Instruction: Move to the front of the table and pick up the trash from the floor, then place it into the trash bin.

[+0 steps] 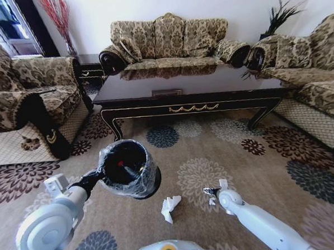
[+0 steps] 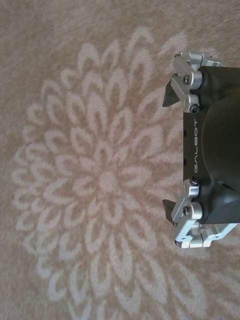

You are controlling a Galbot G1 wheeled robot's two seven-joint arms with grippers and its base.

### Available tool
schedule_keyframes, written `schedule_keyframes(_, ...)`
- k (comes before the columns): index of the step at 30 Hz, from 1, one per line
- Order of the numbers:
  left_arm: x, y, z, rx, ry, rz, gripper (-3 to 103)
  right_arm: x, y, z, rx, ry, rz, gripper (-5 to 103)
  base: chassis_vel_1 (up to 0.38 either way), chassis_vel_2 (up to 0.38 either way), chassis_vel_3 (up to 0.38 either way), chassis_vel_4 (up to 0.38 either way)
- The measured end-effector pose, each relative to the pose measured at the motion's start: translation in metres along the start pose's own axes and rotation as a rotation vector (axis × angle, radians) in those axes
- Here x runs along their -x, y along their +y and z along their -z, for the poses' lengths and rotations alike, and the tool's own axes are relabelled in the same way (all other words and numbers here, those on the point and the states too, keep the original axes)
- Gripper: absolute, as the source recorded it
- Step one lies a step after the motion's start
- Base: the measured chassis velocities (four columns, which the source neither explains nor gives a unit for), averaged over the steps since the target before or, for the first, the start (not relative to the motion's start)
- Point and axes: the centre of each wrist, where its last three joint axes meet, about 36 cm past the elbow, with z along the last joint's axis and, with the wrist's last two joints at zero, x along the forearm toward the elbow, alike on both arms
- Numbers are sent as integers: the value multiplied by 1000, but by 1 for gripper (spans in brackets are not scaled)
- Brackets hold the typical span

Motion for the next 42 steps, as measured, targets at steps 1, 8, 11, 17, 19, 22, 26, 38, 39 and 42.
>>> schedule_keyframes(1,0,0,0,-2,0,0,4,1,-3,-1,14,7,-1,100,0,0,0,0)
schedule_keyframes(8,0,-1,-1,-8,0,-1,4,-7,-5,-1,43,60,28,100,0,0,0,0)
schedule_keyframes(11,0,-1,-2,-10,0,-1,4,-8,-5,-2,32,94,22,100,0,0,0,0)
schedule_keyframes(17,0,0,-3,-19,5,4,4,-2,-7,-6,10,154,-5,100,0,0,0,0)
schedule_keyframes(19,0,0,-4,-20,8,6,4,0,-6,-7,11,157,-9,100,0,0,0,0)
schedule_keyframes(22,0,0,-5,-20,10,9,4,2,-6,-7,9,157,-16,100,0,0,0,0)
schedule_keyframes(26,0,1,-4,-16,9,11,4,2,-8,-9,8,160,-22,100,0,0,0,0)
schedule_keyframes(38,0,0,-5,-14,7,12,4,-8,-6,-19,-7,169,-4,67,0,0,0,0)
schedule_keyframes(39,0,0,-5,-14,7,12,4,-8,-6,-19,-7,169,-4,67,0,0,0,0)
schedule_keyframes(42,0,0,-5,-13,6,12,4,-7,-5,-24,-24,169,-4,51,0,0,0,0)
